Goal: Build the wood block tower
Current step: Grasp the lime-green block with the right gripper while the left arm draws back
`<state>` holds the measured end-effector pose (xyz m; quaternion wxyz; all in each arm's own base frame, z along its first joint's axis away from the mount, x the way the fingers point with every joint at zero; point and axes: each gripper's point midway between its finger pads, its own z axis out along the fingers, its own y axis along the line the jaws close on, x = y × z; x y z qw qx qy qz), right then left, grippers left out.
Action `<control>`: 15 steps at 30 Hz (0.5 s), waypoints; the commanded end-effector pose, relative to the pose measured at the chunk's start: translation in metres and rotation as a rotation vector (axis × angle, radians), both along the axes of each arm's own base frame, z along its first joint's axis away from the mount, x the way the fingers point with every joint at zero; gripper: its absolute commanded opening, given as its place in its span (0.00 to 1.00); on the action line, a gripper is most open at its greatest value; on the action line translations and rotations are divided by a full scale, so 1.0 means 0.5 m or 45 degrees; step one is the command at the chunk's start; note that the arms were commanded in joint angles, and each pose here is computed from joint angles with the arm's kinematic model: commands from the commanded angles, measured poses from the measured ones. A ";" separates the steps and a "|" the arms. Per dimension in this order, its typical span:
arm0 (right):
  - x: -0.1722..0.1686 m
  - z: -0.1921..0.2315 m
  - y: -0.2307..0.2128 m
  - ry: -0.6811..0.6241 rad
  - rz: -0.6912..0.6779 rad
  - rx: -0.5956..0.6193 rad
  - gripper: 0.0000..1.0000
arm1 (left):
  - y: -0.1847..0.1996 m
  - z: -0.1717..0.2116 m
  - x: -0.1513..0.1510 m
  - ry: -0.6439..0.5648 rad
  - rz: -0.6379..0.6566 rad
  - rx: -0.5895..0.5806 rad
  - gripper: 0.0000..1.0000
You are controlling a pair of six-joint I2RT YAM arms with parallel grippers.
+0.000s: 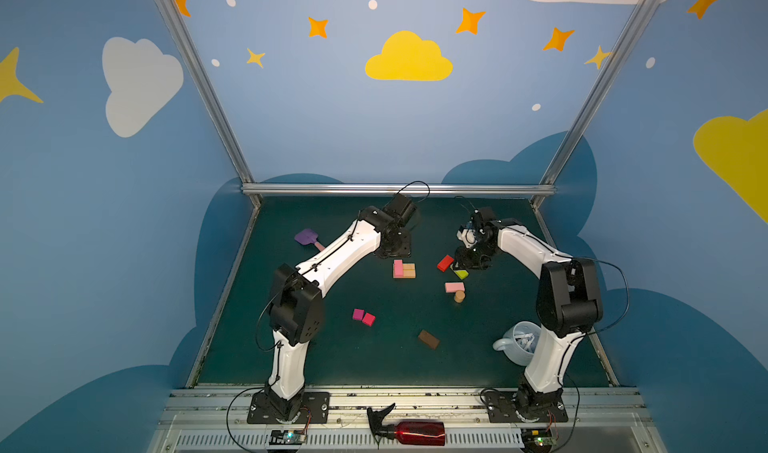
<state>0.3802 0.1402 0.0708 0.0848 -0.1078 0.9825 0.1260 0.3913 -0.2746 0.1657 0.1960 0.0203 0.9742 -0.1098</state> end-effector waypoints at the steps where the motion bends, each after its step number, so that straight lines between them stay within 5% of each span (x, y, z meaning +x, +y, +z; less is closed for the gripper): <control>1: 0.001 -0.009 -0.027 0.024 0.038 -0.113 0.52 | 0.002 0.025 0.001 -0.045 -0.012 -0.054 0.58; 15: 0.028 -0.062 -0.029 0.018 0.062 -0.219 0.56 | 0.036 0.009 -0.006 -0.040 0.049 -0.068 0.58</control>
